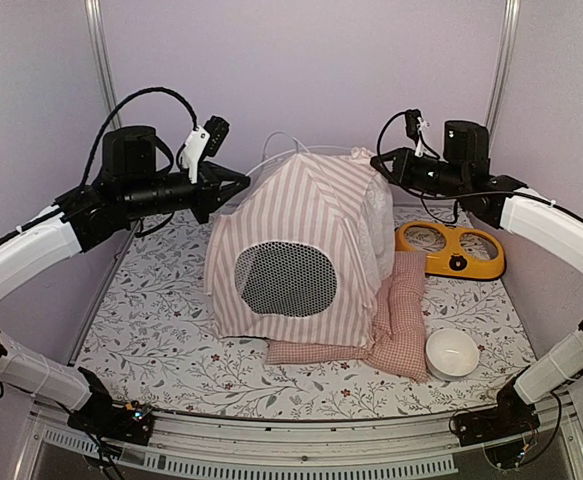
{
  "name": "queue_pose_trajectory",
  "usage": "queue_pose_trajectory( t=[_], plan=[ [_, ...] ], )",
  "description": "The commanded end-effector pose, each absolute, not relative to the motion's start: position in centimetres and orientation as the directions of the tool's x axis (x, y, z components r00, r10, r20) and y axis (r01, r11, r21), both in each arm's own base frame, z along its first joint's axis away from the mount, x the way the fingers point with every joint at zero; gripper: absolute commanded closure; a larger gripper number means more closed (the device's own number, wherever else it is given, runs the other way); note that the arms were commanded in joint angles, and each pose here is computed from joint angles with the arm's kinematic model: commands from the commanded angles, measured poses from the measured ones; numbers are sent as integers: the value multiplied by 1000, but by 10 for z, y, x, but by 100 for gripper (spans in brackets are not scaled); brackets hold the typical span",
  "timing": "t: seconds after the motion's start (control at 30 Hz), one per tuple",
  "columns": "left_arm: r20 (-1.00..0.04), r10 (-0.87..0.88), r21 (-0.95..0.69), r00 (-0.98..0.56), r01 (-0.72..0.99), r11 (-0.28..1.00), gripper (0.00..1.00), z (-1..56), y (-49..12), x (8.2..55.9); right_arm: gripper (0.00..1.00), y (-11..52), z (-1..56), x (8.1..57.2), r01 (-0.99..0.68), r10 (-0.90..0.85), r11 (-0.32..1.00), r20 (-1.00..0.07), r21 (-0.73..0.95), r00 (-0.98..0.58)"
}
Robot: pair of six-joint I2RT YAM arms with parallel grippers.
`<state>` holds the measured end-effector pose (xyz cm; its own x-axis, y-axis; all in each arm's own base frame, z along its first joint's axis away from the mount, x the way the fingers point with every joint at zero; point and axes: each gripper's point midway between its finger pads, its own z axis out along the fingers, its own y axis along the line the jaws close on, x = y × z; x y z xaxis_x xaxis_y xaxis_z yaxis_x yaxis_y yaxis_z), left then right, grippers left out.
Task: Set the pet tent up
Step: Adjust the tent fabric of the tent.
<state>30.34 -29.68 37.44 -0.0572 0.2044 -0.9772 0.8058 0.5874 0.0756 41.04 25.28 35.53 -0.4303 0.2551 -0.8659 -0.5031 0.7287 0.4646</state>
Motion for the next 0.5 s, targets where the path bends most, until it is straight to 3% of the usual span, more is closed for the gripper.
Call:
queue_pose_trajectory(
  t=[0.0,0.2,0.47],
  plan=[
    [-986,161,82,-37,737,671,100,400,-259,308,100,147,338,456,-190,372,871,-861,453,-347],
    [-988,155,90,-21,735,672,100,408,-252,306,100,126,312,463,-147,387,865,-826,479,-410],
    [-988,152,94,-15,726,681,100,419,-240,315,100,151,311,469,-278,334,821,-814,499,-476]
  ],
)
